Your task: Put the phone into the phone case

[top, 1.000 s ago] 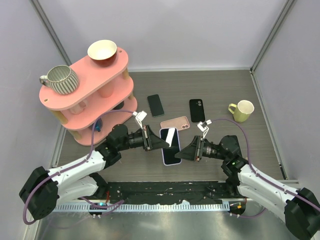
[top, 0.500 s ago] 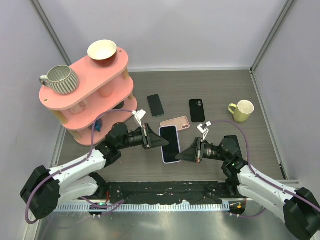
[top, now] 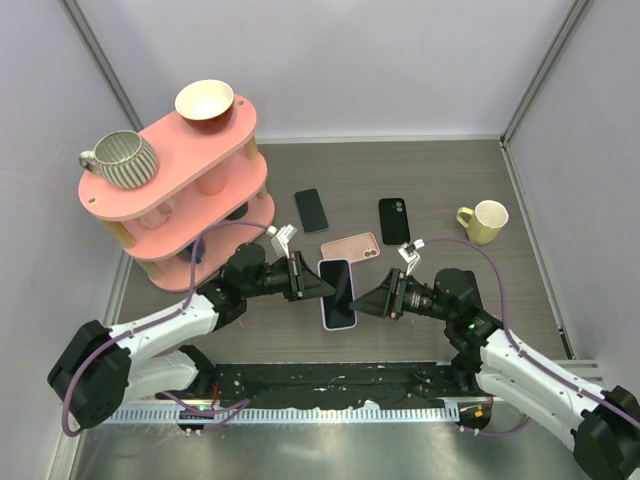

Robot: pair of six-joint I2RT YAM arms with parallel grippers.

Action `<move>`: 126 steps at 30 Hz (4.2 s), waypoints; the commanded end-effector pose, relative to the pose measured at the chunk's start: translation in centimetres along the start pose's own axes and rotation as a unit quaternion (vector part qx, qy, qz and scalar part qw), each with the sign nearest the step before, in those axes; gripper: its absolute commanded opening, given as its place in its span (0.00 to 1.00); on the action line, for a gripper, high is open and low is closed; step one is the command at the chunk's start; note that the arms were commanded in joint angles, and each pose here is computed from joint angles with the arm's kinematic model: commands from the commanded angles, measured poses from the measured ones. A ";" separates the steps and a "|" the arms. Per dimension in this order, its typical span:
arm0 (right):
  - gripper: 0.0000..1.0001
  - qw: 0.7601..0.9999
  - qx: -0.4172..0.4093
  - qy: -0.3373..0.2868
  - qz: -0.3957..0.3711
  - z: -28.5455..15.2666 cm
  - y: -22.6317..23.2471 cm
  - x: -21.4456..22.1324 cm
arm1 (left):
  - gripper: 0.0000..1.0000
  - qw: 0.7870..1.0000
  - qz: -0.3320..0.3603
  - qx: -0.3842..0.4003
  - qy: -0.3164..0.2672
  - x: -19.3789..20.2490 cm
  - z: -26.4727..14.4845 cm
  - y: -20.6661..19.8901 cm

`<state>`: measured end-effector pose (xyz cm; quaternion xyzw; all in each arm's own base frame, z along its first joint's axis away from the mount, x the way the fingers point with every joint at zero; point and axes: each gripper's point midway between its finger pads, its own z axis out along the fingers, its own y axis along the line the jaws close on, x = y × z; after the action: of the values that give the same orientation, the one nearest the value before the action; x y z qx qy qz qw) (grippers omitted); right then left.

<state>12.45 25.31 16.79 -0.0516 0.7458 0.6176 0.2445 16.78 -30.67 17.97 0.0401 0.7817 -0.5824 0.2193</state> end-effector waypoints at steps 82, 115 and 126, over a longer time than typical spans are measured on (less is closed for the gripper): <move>0.78 0.626 0.713 -0.160 -0.274 -18.1 -8.5 -20.0 | 1.00 0.922 0.181 -0.333 -0.075 -5.7 -10.8 3.1; 0.91 0.684 0.670 0.235 -0.167 -19.0 -20.2 -14.8 | 1.00 0.930 0.182 -0.315 -0.046 -4.9 -9.8 3.1; 0.92 0.709 0.647 0.253 -0.121 -20.3 -22.7 -13.5 | 1.00 0.933 0.178 -0.311 -0.022 -4.3 -9.0 3.6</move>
<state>26.12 -2.63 4.24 -0.1140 0.9836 -0.1188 0.0732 18.78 -19.62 18.15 0.0812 0.9042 -0.2509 0.3359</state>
